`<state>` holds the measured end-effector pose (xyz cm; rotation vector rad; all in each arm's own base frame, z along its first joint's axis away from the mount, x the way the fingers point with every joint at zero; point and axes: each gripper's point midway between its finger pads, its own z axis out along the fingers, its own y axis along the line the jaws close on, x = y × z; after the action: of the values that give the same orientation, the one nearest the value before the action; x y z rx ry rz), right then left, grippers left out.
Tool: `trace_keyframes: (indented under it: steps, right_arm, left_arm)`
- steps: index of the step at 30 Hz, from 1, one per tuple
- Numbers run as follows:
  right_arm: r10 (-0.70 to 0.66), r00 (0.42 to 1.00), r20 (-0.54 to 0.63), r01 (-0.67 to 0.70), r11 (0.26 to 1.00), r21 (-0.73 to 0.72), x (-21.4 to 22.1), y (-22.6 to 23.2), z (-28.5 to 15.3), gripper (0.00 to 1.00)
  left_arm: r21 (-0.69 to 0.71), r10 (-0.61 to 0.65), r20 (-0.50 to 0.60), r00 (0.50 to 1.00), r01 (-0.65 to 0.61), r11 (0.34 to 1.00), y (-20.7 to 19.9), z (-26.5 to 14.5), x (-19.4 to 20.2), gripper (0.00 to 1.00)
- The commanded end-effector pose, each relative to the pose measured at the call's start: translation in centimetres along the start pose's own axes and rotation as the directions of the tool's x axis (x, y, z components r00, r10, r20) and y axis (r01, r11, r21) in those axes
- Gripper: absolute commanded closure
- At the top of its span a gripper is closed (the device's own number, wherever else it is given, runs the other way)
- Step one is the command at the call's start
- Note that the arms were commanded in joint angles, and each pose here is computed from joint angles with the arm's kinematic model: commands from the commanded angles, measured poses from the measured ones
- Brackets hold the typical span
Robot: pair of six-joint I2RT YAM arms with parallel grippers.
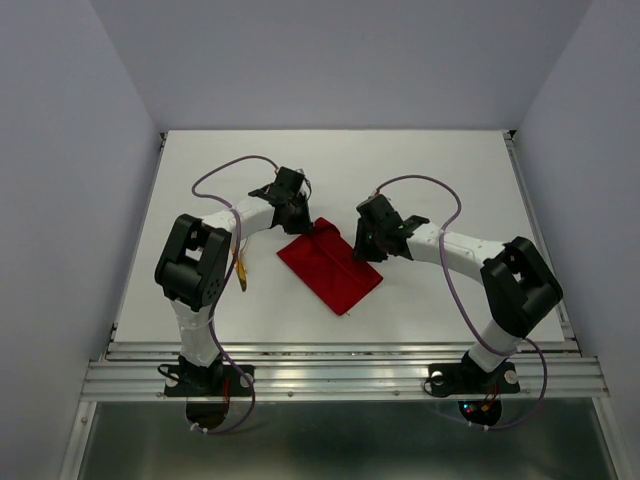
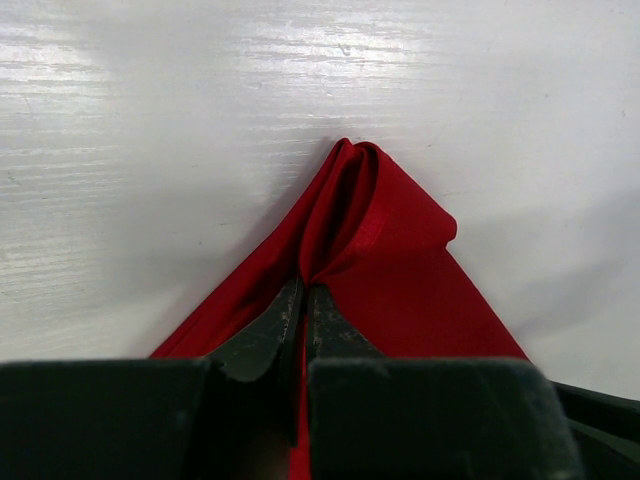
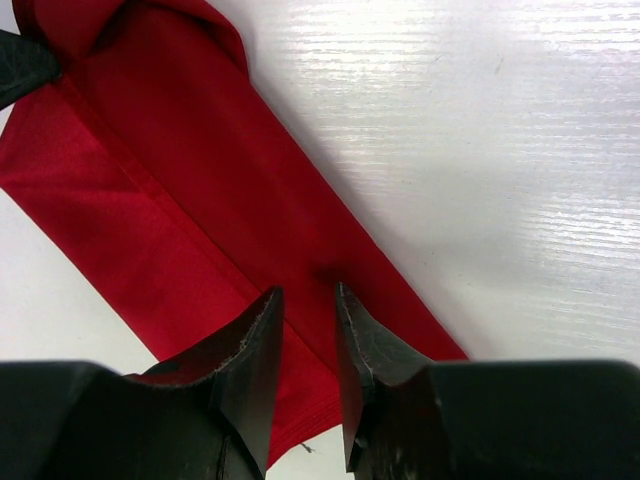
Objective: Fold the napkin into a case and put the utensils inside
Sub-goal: Smooth out the 2/3-rectangle-folded napkin at the center of the board.
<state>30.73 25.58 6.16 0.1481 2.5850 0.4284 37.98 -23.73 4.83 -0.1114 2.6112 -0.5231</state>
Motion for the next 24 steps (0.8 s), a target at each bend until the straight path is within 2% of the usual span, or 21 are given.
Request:
trace_keyframes:
  steps: [1,12,24]
  right_arm:
    - [-0.022,1.000,-0.020,0.021,0.999,-0.025,0.2,0.3,-0.3,0.68]
    - [-0.041,0.992,-0.121,0.044,0.999,0.027,3.6,-2.1,2.0,0.72]
    - [-0.062,0.998,-0.018,0.062,0.998,0.007,1.4,-1.5,-2.0,0.71]
  left_arm:
    - [-0.001,0.014,0.003,1.000,-0.014,1.000,0.4,-0.3,0.2,1.00]
    - [0.022,0.035,-0.011,0.999,-0.035,0.999,1.0,-0.2,1.1,1.00]
    - [0.044,0.043,-0.009,0.999,-0.043,0.998,0.8,-0.4,0.7,1.00]
